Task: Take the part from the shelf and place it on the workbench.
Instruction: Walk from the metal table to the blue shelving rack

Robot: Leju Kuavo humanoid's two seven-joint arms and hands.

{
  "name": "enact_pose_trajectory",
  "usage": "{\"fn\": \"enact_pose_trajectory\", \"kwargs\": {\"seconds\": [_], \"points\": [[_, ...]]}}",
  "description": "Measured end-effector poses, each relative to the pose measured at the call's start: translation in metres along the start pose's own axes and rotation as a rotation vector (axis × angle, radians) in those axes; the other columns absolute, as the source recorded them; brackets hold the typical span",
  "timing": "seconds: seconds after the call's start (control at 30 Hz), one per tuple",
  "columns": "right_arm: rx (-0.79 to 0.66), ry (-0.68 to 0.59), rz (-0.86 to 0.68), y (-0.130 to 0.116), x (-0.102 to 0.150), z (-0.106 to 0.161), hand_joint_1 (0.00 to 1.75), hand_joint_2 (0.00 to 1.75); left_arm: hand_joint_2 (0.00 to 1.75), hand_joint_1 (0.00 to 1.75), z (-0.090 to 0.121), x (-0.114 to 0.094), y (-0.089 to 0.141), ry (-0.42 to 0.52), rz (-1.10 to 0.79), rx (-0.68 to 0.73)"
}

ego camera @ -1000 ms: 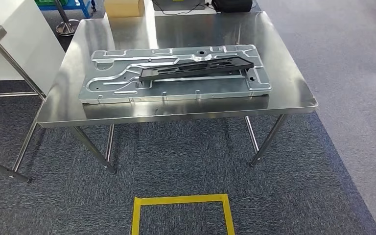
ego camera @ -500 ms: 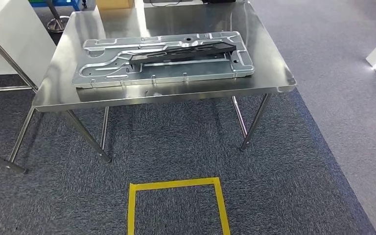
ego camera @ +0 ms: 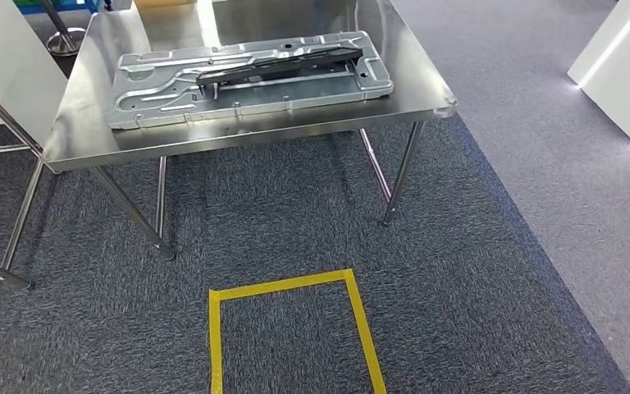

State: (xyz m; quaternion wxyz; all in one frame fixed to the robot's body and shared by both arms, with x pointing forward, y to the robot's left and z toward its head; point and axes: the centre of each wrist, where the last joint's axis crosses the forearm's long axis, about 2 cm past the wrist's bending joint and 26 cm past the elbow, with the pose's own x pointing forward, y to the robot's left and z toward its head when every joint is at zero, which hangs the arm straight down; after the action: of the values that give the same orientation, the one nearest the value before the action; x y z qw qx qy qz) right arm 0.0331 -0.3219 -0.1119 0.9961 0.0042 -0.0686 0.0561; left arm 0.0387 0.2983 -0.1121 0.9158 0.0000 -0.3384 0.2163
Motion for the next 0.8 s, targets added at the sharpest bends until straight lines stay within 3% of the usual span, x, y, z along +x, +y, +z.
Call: {"fn": "enact_pose_trajectory", "kwargs": {"seconds": [0.8], "points": [[-0.022,-0.011,0.016,-0.0007,-0.0026,0.0001,0.0,0.0,0.0,0.0,-0.0008,0.0008,-0.0013,-0.004,-0.026,0.012]]}}
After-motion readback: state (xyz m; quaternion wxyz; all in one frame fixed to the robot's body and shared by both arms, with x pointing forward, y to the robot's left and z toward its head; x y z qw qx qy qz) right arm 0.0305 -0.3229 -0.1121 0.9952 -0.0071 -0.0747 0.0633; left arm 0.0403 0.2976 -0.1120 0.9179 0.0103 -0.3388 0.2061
